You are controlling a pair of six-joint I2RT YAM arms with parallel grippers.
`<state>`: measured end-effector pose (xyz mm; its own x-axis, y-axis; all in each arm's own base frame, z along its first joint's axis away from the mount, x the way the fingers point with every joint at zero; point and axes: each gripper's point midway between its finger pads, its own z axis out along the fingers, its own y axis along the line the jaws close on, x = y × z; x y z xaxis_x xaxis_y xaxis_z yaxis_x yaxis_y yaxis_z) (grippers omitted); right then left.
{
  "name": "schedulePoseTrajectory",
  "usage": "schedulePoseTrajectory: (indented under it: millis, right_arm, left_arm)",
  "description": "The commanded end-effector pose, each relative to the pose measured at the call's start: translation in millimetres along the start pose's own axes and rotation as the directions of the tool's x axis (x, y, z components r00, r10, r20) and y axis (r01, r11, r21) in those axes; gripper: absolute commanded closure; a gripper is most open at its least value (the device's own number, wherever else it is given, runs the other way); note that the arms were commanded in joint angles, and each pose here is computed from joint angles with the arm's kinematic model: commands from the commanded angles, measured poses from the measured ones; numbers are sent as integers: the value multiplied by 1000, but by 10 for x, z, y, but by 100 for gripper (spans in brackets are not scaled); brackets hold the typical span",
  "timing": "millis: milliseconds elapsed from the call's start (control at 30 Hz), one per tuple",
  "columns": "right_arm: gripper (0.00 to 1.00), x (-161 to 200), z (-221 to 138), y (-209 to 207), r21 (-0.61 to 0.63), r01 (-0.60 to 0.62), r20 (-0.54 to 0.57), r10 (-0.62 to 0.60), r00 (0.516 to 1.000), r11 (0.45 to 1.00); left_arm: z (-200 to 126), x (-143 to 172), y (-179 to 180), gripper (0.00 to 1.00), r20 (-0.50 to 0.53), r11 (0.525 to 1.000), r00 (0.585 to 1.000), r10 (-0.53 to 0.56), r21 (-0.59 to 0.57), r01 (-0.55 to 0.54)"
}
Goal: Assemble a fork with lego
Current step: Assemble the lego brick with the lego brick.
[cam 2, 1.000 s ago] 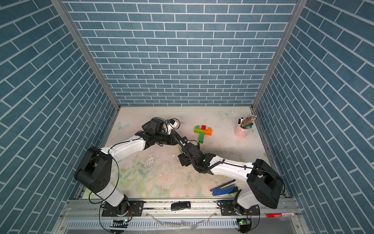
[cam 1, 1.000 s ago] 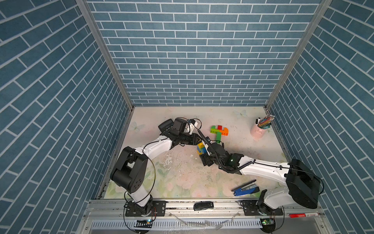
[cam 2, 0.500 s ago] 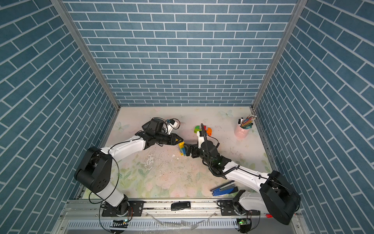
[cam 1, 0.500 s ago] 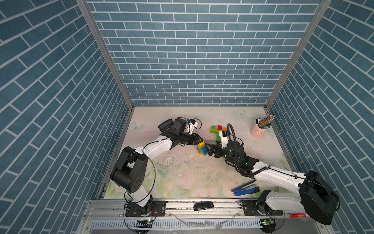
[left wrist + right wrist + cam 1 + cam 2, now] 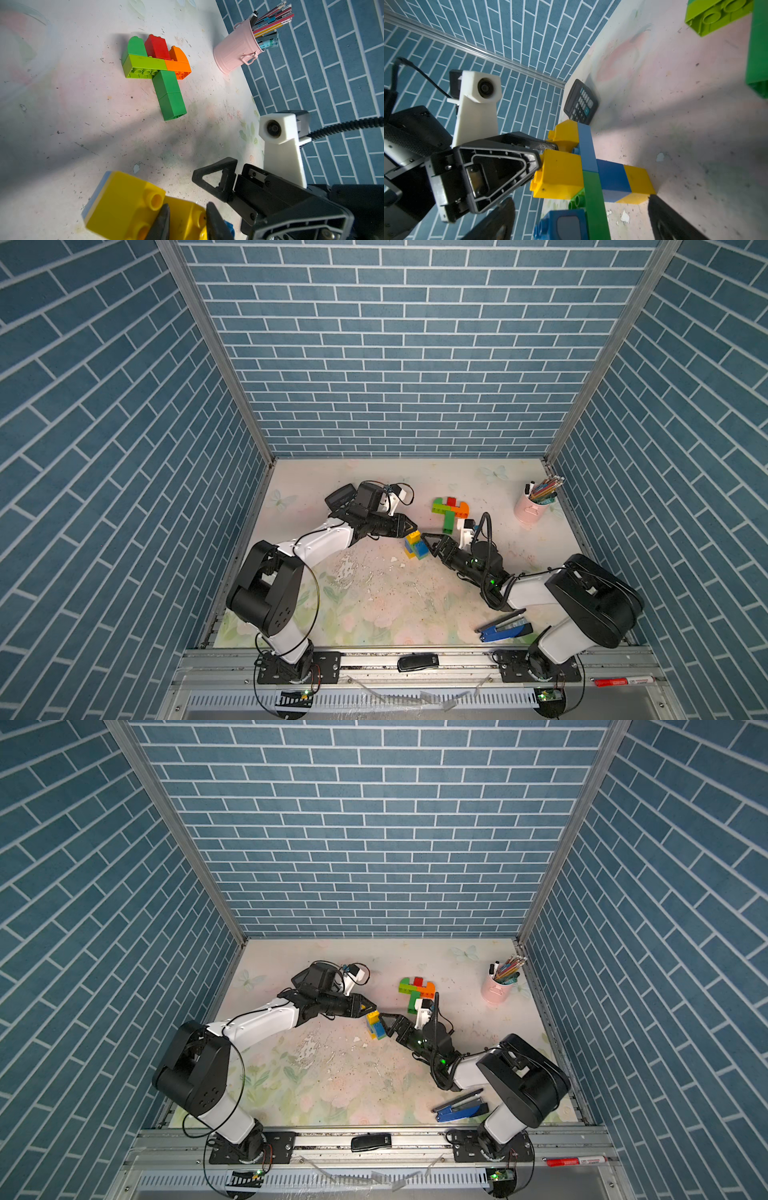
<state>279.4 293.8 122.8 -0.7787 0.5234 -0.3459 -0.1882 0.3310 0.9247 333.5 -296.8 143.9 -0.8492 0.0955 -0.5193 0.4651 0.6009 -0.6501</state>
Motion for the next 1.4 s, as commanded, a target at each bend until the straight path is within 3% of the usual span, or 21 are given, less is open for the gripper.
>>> schedulePoseTrajectory:
  millis: [0, 433, 600, 1367]
  right_arm:
    - [1, -7, 13, 196, -125, -115, -10, 115, 993, 985]
    - [1, 213, 12, 139, -108, -203, -128, 189, 974, 973]
    - [6, 294, 14, 85, -89, -227, -164, 211, 964, 970]
    - [48, 319, 60, -133, -26, -266, -145, 260, 955, 964]
  left_arm:
    - [66, 173, 159, 69, -59, 998, 997, -41, -52, 38]
    - [74, 168, 163, 69, -60, 998, 997, -40, -53, 37]
    - [78, 167, 167, 69, -60, 998, 997, -43, -52, 39]
    - [72, 179, 169, 69, -66, 998, 997, -43, -57, 39]
